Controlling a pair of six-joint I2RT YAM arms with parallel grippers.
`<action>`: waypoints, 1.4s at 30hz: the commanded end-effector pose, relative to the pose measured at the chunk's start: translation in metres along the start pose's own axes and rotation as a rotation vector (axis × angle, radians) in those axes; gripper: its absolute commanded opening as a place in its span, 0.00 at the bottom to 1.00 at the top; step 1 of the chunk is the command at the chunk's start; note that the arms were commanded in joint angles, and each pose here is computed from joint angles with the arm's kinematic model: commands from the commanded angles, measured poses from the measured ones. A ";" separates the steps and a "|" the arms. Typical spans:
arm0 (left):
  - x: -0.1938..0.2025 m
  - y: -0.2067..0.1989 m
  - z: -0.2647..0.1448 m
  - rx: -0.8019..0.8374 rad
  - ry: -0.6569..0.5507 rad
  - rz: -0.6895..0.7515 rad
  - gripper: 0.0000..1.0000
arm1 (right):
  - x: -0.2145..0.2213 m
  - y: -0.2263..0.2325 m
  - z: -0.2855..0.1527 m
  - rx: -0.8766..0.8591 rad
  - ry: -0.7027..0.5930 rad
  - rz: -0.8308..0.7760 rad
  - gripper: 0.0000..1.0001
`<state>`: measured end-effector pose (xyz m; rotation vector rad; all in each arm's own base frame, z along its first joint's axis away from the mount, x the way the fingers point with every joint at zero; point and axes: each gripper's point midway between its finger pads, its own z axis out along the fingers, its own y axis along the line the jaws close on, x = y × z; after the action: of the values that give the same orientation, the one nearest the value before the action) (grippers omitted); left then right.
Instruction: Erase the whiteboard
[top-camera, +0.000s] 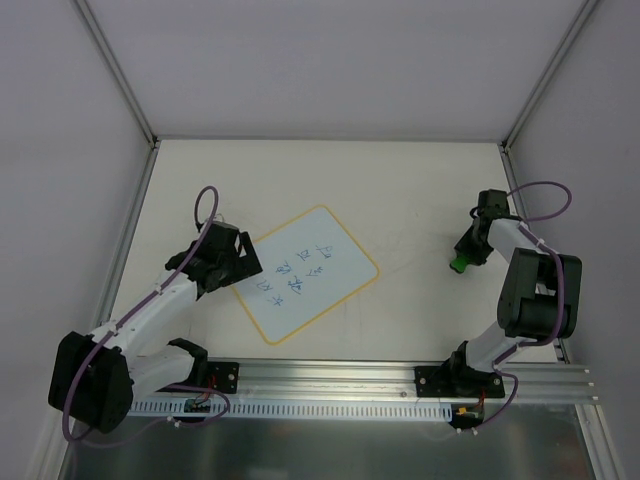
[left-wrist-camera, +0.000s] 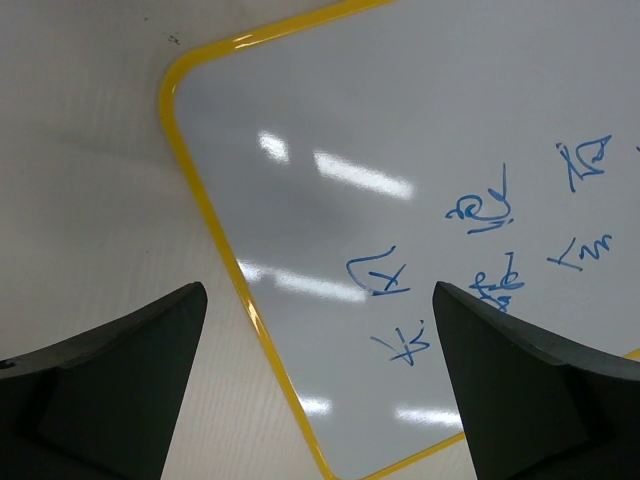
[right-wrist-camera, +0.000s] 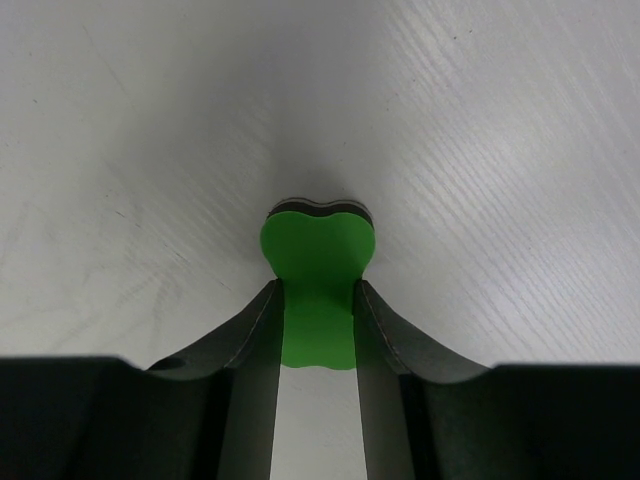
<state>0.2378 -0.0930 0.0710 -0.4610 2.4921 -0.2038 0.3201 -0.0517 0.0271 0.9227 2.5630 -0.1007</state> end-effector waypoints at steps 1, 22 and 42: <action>0.000 0.010 0.006 -0.025 0.021 -0.081 0.99 | 0.006 0.000 -0.010 -0.002 -0.012 -0.009 0.29; 0.022 0.034 0.057 -0.232 0.224 -0.164 0.41 | 0.065 0.107 -0.116 -0.350 -0.207 -0.412 0.29; 0.065 -0.026 0.066 -0.157 0.328 -0.022 0.00 | 0.141 0.192 -0.110 -0.430 -0.172 -0.741 0.28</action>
<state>0.2647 -0.1590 0.0158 -0.5565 2.7093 -0.2309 0.2779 0.1895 0.0707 -0.1812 2.5517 0.1574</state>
